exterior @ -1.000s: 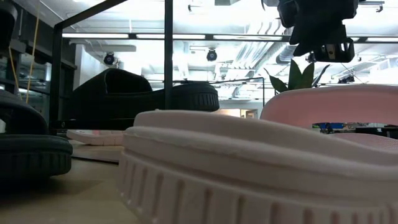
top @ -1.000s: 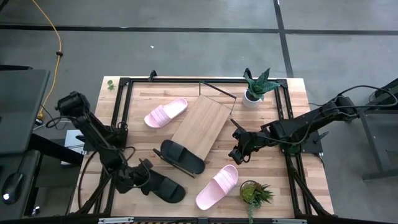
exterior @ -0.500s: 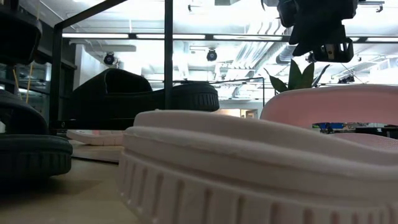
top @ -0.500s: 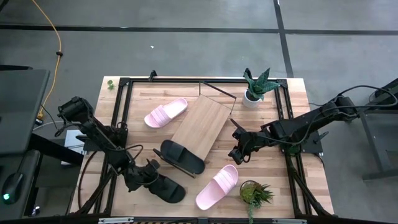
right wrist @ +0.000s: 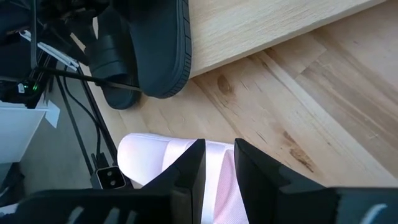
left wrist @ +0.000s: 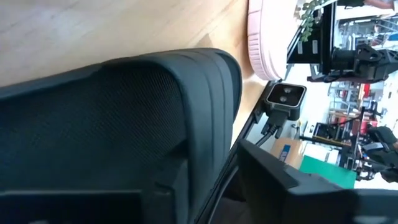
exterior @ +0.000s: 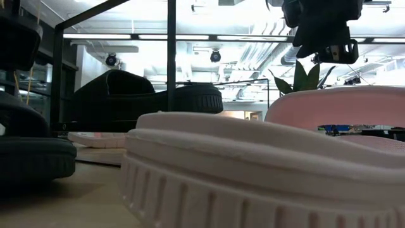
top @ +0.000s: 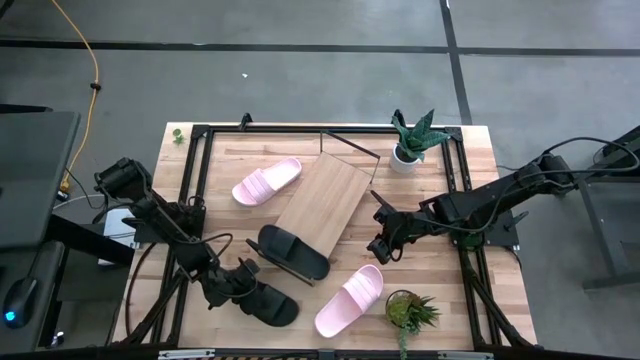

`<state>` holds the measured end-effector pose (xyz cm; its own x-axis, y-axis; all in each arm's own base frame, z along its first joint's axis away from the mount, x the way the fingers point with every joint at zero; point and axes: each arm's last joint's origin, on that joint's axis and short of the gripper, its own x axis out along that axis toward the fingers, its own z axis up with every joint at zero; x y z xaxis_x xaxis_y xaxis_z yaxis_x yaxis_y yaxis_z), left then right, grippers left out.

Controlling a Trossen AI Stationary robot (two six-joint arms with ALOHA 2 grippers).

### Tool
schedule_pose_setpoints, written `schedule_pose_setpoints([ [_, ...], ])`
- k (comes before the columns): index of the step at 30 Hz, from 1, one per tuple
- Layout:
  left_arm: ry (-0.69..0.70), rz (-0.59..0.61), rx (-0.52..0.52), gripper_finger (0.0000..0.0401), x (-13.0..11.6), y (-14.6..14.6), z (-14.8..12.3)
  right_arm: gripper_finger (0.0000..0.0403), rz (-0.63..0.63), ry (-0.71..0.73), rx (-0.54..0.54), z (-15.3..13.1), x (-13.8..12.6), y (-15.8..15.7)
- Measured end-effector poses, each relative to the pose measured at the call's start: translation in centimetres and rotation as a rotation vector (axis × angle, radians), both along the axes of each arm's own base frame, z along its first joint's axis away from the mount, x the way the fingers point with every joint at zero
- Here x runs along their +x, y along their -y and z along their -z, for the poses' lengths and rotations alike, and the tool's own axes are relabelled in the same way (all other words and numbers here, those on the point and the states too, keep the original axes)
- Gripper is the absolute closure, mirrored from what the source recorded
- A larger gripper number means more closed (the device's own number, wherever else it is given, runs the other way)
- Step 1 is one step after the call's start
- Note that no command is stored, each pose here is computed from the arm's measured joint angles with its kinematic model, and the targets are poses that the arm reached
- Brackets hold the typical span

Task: Pick and place slides into the shelf
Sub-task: Put the black slipper on the shelf

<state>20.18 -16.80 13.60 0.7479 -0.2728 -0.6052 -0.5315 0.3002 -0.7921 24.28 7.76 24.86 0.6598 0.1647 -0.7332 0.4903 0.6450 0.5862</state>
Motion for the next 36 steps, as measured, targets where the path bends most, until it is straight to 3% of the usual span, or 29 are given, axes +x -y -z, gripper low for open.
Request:
schedule_pose_setpoints([
  [10, 0.003, 0.003, -0.008, 0.0394, 0.0, 0.0, 0.0, 0.0327, -0.004, 0.001, -0.004, 0.0, 0.0, 0.0],
  [16, 0.016, 0.046, -0.065, 0.0379, 0.1, 0.4, -0.4, 0.0327, -0.009, 0.002, -0.009, 0.0, 0.0, 0.0],
  [25, 0.088, 0.15, -0.209, 0.039, 0.9, 1.5, -2.1, 0.0327, -0.01, 0.004, -0.015, 0.0, 0.0, 0.0],
  [36, 0.205, 0.271, -0.241, 0.0391, 2.3, 3.1, -5.8, 0.0327, -0.006, 0.006, -0.016, 0.0, 0.0, 0.0],
])
